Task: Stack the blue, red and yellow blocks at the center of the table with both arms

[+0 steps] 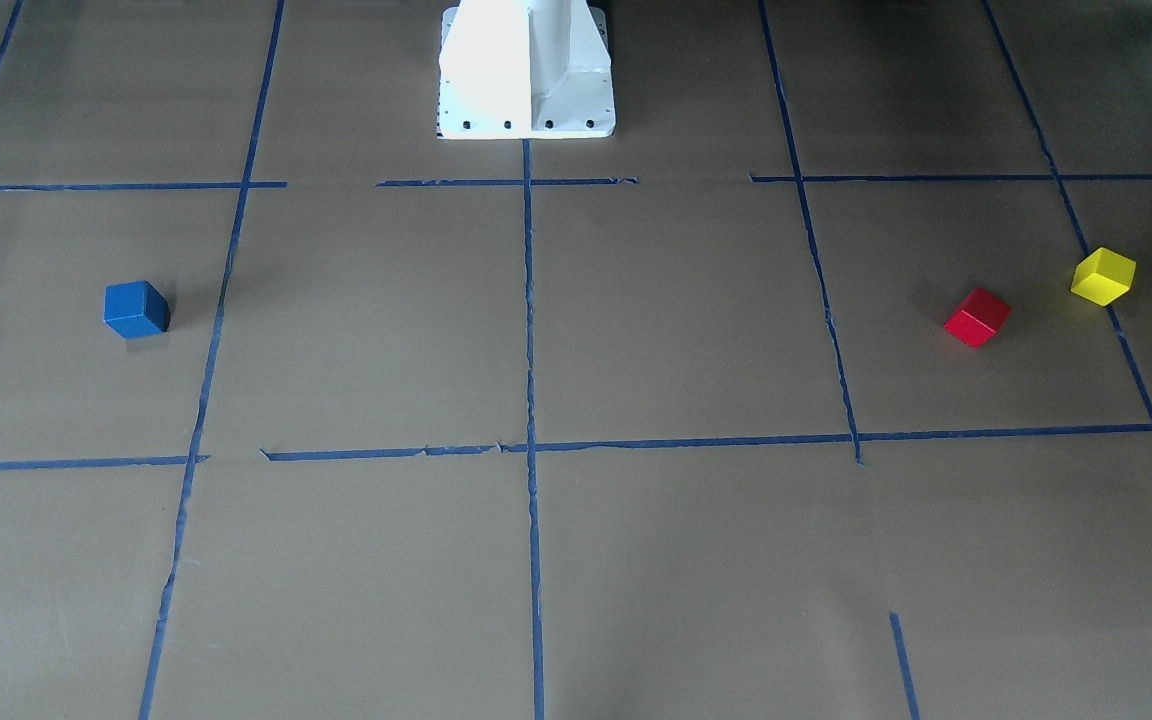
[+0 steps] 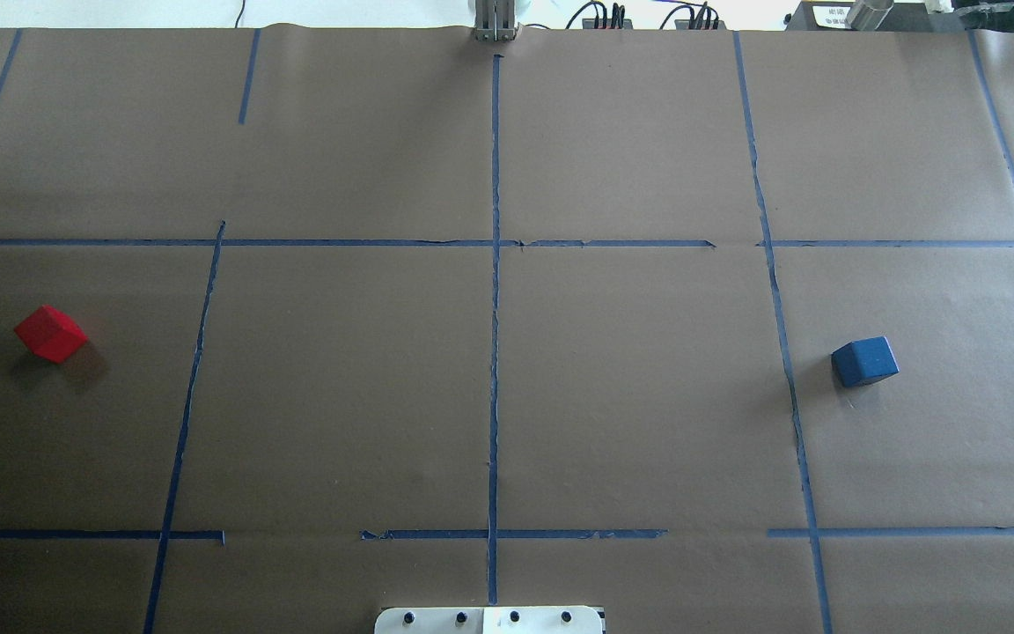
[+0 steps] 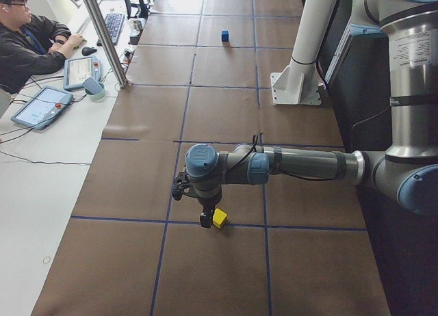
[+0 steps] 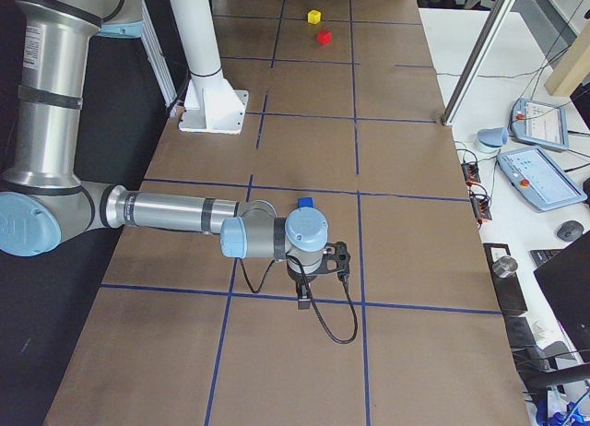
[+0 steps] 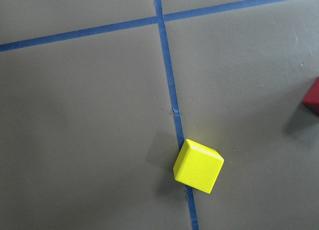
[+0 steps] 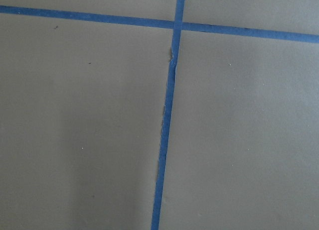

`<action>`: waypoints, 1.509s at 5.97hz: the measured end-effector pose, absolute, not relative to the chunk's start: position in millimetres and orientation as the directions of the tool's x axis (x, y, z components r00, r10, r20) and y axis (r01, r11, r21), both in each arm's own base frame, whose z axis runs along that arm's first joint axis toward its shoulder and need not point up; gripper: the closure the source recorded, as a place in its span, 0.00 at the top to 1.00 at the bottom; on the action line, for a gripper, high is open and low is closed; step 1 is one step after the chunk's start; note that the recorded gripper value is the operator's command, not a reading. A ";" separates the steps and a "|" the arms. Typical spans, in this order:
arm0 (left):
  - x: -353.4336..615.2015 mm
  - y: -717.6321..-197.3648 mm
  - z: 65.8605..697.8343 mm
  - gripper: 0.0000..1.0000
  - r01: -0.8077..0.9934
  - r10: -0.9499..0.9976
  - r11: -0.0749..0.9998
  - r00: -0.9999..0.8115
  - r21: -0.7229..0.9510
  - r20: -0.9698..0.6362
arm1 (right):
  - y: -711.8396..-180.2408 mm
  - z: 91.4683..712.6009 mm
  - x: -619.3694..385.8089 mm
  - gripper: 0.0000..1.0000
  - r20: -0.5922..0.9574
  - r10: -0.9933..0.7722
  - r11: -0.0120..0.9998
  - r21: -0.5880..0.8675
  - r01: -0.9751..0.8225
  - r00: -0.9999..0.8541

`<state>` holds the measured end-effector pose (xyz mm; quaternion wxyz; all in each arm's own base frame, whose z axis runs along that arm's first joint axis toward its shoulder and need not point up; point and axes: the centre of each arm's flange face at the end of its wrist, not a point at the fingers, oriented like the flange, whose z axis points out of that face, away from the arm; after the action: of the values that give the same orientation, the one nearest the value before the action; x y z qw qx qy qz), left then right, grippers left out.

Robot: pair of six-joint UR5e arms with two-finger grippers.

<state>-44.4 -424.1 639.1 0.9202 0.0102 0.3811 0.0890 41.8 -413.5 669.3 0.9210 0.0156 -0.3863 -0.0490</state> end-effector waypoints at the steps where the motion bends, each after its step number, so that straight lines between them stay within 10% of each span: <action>1: -44.5 -424.2 638.2 1.00 -0.156 0.173 0.984 0.695 0.089 -0.698 | -413.9 668.6 41.8 1.00 0.710 -0.104 0.995 0.068 0.078 0.697; 9: -44.2 -424.6 634.4 1.00 -0.156 0.178 0.983 0.692 0.097 -0.700 | -456.9 505.1 -186.3 1.00 0.743 -0.127 0.989 0.147 0.024 0.657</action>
<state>-44.2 -424.6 634.4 0.9196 0.0148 0.3819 0.0908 -186.3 -456.9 505.1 0.9080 0.0622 -0.4122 -0.0417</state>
